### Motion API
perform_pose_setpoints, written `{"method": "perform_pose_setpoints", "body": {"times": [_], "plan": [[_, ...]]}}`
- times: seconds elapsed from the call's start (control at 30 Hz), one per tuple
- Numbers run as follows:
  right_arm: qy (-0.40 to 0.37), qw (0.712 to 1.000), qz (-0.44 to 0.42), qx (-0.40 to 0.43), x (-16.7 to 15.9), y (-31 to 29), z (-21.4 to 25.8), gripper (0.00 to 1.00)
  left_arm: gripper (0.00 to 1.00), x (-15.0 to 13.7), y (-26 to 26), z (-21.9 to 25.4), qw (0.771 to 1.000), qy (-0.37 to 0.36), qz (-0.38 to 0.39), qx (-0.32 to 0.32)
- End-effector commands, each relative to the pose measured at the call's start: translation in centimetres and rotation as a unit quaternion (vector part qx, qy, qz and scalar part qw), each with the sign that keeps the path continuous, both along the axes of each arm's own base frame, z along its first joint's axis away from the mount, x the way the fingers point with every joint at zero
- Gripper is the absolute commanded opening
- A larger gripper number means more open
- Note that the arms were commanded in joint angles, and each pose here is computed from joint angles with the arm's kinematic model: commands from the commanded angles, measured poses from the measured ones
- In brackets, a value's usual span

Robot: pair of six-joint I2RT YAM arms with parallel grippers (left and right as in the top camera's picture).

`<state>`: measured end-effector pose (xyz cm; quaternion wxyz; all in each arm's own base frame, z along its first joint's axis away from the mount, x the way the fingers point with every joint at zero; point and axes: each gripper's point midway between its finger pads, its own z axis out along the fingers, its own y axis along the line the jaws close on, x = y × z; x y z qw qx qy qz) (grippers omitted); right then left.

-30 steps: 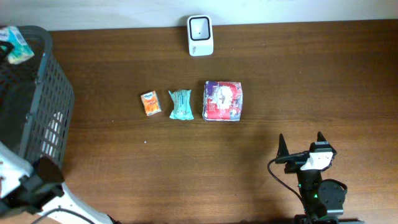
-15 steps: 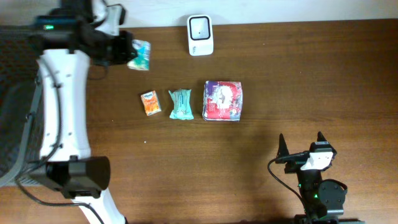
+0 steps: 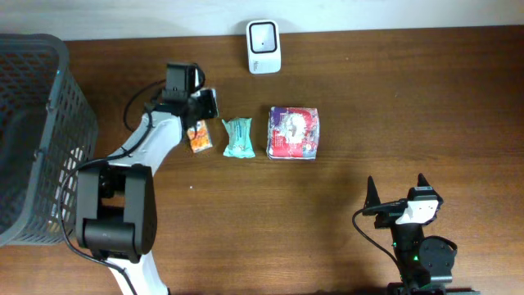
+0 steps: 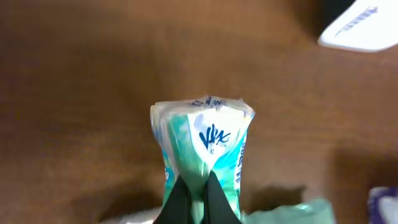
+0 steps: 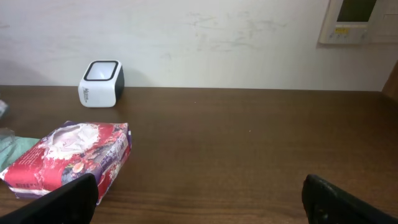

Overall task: Scan the item barcode
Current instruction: 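Place the teal Kleenex pack beside the orange pack with the left gripper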

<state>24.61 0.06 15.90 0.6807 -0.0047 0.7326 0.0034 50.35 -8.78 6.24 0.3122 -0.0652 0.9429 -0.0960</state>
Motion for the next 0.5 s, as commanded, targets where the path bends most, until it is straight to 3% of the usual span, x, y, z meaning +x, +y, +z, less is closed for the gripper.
{"method": "perform_pose_setpoints", "body": {"times": [0.0, 0.07, 0.23, 0.27, 0.37, 0.47], "plan": [[0.003, 1.0, 0.001, -0.002, 0.0, 0.1, -0.3, 0.99, 0.05, -1.4, -0.7, -1.6, 1.0, 0.012, -0.005, -0.004], [0.003, 1.0, 0.001, -0.002, 0.0, 0.1, -0.3, 0.99, 0.11, -1.4, -1.6, -1.4, 1.0, 0.008, -0.015, -0.012], [0.003, 1.0, 0.001, -0.002, 0.0, 0.1, -0.3, 0.99, 0.46, -0.4, -2.9, 0.0, 0.999, -0.021, -0.033, -0.023], [0.003, 1.0, 0.001, -0.002, 0.0, 0.1, -0.3, 0.99, 0.46, -0.1, -2.6, 0.9, 0.999, -0.03, -0.031, -0.024], [0.003, 1.0, 0.001, -0.002, 0.0, 0.1, -0.3, 0.99, 0.51, 0.6, 0.3, 7.8, 0.996, -0.085, -0.004, -0.03], [0.003, 1.0, 0.001, -0.002, 0.0, 0.1, -0.3, 0.99, 0.54, -0.9, 6.3, 21.2, 0.975, -0.214, 0.051, -0.034]]}}
